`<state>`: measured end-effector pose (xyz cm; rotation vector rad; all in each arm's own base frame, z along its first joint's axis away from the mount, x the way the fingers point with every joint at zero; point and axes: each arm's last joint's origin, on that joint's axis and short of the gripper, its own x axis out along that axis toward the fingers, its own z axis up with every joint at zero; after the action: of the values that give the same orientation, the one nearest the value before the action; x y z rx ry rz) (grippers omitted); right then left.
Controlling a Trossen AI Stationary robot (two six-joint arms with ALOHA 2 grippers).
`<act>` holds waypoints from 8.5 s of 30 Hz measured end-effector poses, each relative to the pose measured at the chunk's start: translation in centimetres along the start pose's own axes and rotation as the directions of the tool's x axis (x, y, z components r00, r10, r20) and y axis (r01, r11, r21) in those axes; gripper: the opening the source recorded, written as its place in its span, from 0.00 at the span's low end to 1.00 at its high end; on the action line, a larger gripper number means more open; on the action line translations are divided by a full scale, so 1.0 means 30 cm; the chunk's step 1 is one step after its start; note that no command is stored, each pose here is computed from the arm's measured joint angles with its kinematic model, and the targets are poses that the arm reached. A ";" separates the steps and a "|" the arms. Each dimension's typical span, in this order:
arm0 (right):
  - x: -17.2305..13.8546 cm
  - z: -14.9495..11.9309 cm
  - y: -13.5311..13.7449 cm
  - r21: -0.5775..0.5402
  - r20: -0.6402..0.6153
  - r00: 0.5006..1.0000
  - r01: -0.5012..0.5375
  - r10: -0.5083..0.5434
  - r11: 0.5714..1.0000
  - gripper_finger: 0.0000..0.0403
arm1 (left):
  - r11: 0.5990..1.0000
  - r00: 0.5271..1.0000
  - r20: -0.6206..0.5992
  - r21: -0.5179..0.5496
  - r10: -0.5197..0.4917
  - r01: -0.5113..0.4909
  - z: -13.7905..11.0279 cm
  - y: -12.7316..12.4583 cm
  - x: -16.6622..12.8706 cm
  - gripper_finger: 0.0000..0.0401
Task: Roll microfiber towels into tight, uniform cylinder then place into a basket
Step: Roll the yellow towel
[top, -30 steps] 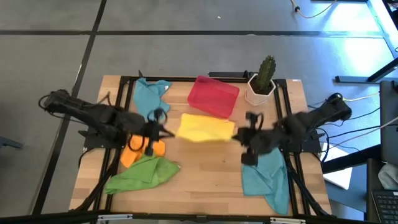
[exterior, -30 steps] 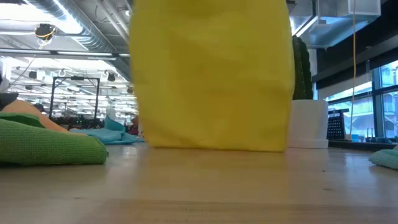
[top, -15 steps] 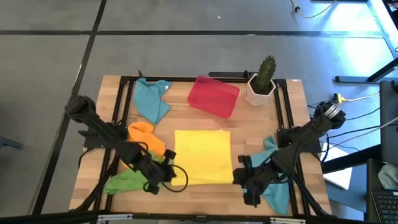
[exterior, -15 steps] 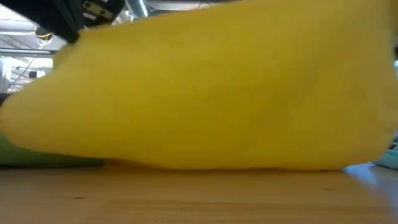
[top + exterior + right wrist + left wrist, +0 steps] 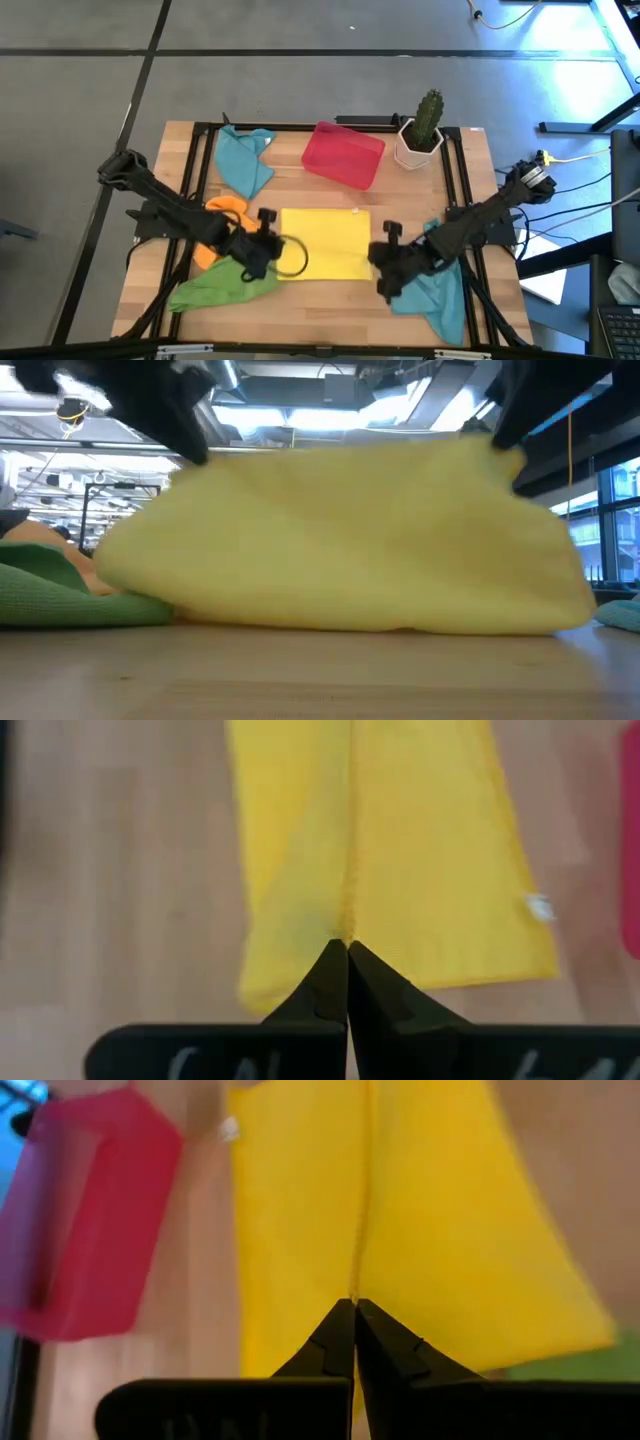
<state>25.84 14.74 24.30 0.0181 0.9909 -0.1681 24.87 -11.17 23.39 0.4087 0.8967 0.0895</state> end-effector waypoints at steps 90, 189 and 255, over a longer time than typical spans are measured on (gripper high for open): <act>0.348 -0.176 -0.185 0.246 -0.083 0.993 -0.055 0.078 0.968 0.14 | 0.959 0.909 -0.366 -0.264 -0.200 0.104 -0.249 -0.173 0.193 0.28; 0.281 -0.040 -0.178 0.065 0.037 0.997 0.062 -0.065 0.996 0.14 | 0.725 0.974 -0.150 0.688 0.170 -0.021 -0.282 0.084 0.354 0.45; 0.382 -0.019 0.140 -0.540 0.439 0.850 -0.009 0.290 0.842 0.41 | 0.993 0.995 0.091 0.113 -0.048 0.037 -0.093 -0.014 0.280 0.00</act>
<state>32.15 17.40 14.17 -0.4297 0.4696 0.2492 27.94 -8.63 15.48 0.4937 0.8202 -0.0189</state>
